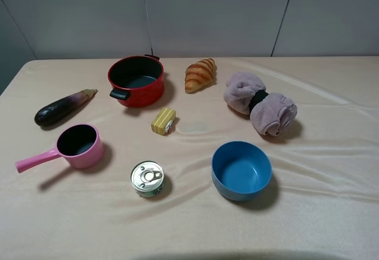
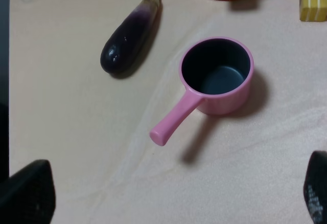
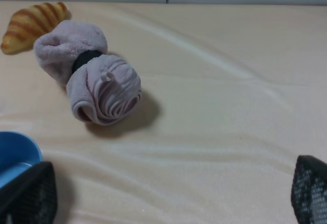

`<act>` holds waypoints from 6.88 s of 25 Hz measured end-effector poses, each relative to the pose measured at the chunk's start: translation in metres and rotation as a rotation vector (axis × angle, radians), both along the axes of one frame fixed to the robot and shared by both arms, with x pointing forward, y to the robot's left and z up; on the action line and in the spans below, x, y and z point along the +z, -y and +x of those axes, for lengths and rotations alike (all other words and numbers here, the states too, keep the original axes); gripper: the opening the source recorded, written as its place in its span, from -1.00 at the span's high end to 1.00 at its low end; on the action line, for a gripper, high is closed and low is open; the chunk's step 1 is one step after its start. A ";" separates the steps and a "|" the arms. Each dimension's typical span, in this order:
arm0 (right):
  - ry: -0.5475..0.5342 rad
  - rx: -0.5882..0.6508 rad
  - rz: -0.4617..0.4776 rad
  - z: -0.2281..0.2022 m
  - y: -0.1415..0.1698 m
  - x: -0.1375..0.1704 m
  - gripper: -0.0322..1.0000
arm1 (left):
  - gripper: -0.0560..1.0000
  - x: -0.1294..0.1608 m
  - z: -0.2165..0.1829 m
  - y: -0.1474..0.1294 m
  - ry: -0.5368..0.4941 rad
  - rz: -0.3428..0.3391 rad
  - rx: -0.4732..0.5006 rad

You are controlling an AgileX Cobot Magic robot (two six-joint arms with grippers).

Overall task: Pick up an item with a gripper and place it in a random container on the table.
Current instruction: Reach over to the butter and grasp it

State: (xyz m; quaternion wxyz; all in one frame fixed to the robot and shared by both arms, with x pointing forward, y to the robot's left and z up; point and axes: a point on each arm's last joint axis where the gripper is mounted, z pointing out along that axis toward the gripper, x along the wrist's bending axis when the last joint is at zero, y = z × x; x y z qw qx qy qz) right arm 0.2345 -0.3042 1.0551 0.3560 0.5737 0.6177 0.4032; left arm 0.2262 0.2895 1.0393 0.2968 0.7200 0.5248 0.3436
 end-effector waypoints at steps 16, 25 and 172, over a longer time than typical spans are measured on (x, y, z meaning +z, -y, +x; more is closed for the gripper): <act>0.000 0.000 0.000 0.000 0.000 0.000 -0.41 | -0.97 0.000 0.000 0.000 0.000 0.000 0.000; 0.000 0.000 0.000 0.000 0.000 0.000 -0.41 | -0.97 0.000 0.000 0.000 0.000 0.000 0.000; -0.714 0.384 -0.058 0.352 -0.289 -0.057 -0.41 | -0.97 0.000 0.000 0.000 0.000 0.000 0.000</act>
